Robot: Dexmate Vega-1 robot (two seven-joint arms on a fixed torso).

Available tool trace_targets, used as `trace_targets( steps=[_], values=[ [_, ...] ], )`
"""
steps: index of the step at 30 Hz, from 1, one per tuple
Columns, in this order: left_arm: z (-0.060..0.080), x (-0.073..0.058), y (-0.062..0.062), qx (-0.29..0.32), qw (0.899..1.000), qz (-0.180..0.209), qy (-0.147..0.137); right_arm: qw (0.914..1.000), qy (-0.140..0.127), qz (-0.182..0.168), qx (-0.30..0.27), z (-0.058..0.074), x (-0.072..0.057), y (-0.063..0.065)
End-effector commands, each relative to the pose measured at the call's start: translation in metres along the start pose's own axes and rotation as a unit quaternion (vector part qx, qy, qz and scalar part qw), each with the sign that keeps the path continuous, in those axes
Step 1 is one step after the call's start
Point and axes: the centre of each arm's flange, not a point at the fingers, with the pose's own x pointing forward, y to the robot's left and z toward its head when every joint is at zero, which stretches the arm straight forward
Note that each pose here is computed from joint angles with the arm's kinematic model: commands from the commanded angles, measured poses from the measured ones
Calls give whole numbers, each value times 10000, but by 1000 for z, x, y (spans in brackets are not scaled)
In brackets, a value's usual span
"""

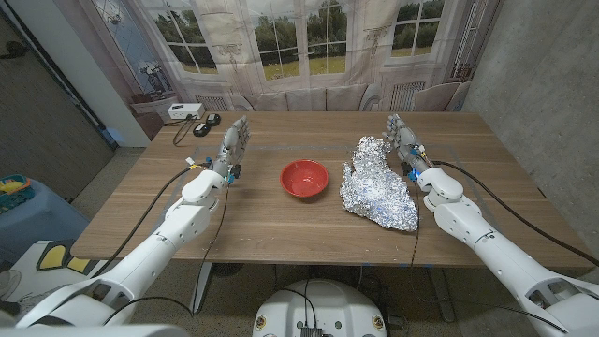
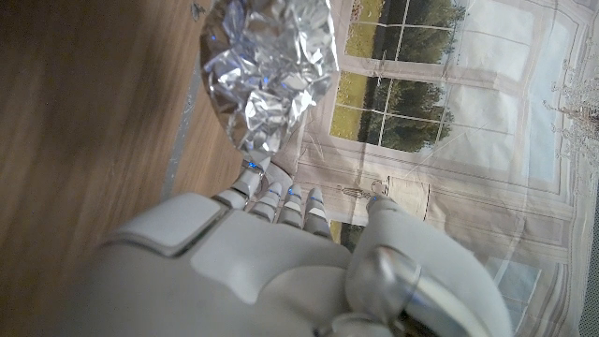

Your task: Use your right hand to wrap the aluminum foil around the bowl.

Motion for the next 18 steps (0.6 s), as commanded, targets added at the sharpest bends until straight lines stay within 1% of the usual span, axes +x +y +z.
trace_targets(
  steps=[1, 7, 10, 14, 15, 16, 17, 18],
  values=[
    [2, -1, 1, 10, 10000, 26, -37, 10000, 27, -46, 18, -4, -2, -2],
    [1, -3, 1, -14, 10000, 19, -27, 9999, -21, -31, -134, 1, -2, 0],
    [0, -3, 0, -18, 10000, 25, -39, 9982, -37, -190, -576, 7, -6, 1],
    [0, -3, -2, -11, 10000, 7, -39, 9901, -67, -440, -1333, 19, -12, 4],
    [0, -3, -2, -13, 10000, 1, -37, 9871, -64, -481, -1529, 22, -13, 5],
    [0, -4, -3, -19, 10000, -11, -33, 9809, -77, -500, -1879, 27, -15, 6],
    [0, -4, -3, -20, 10000, -11, -33, 9805, -69, -511, -1895, 27, -15, 6],
    [-1, -4, -4, -22, 10000, -16, -31, 9747, -39, -518, -2173, 31, -17, 9]
  ],
)
